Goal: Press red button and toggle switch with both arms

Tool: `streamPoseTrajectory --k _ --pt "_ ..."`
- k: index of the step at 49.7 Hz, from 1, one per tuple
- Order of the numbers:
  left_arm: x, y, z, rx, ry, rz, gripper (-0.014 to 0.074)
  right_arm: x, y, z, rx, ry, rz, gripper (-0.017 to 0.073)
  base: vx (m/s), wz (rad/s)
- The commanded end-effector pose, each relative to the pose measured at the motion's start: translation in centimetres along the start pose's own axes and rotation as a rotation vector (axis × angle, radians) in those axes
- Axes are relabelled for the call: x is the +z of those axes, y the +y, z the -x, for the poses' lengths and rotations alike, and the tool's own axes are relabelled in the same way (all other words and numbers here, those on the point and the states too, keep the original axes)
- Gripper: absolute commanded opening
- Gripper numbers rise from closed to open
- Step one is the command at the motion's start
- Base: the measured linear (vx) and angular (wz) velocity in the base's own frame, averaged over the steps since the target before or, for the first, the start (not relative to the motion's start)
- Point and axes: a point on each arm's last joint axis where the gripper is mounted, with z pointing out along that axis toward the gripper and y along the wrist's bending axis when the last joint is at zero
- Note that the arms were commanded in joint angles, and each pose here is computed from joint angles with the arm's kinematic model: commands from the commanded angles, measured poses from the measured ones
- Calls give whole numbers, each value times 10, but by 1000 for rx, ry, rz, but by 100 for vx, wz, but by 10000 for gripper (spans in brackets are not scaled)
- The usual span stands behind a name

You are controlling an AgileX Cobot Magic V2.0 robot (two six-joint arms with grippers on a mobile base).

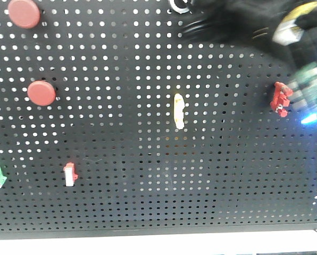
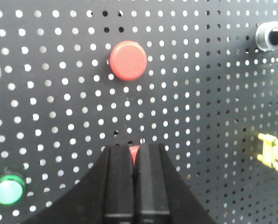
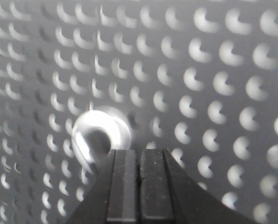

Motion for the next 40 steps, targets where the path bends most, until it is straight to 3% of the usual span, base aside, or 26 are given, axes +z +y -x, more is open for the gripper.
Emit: streamPoseTrajectory --k 1,17,30,40 --pt "-5 0 19 -18 -123 5 1 -12 -3 25 -12 -110 -4 -3 0 0" --pt "-4 0 19 -18 -121 4 1 -57 -8 52 -11 -199 -14 -3 0 0" --pt "-4 0 19 -18 -121 4 1 -96 -6 33 -17 -156 -7 -3 0 0" --pt "-4 0 16 -18 -85 0 1 -100 -6 26 -12 -111 -8 -3 0 0"
